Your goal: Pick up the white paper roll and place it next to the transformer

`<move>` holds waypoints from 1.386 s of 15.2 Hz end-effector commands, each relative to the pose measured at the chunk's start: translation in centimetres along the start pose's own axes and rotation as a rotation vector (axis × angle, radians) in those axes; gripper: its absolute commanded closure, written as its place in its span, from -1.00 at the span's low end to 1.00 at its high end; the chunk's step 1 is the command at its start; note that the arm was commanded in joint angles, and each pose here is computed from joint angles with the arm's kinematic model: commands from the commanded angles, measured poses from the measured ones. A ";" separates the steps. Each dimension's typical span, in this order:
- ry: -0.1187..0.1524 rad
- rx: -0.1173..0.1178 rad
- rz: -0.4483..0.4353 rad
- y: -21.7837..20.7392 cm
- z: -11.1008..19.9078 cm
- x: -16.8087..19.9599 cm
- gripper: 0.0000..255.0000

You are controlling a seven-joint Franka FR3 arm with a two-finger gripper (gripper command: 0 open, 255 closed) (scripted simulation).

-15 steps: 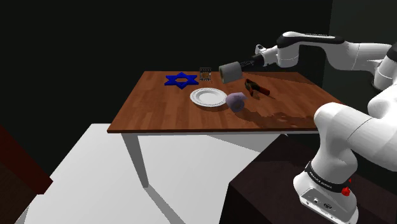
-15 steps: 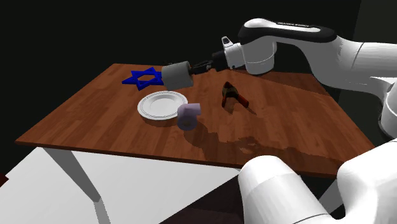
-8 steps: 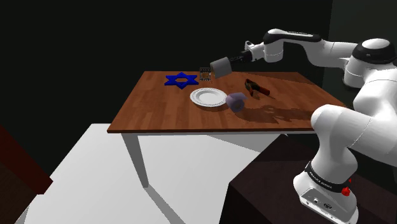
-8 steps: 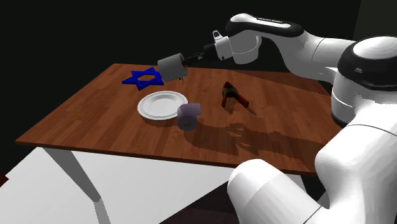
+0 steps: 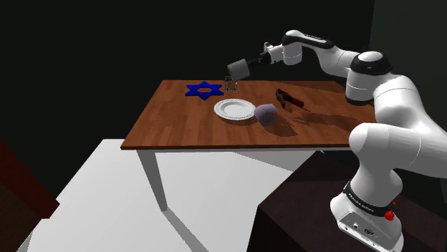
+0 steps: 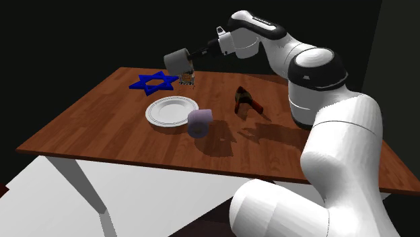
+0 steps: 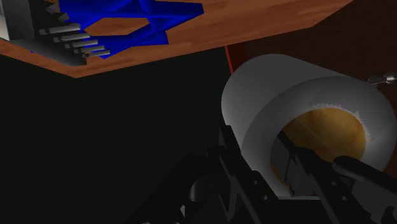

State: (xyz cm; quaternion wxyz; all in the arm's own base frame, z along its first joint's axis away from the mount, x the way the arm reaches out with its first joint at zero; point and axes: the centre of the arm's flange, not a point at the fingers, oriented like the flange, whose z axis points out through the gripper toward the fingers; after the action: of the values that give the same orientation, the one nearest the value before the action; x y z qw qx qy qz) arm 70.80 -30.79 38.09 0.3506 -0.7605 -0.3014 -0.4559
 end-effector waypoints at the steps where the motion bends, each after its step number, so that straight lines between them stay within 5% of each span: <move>1: -0.001 -0.001 0.000 1.5 0.7 0.2 1.00; 21: -0.001 -0.001 0.000 4.2 4.3 -9.3 1.00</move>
State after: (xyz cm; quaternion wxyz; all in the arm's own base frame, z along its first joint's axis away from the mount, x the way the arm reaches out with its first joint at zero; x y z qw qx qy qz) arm 72.44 -31.14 27.69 0.3503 -0.7611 -0.3014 -0.4552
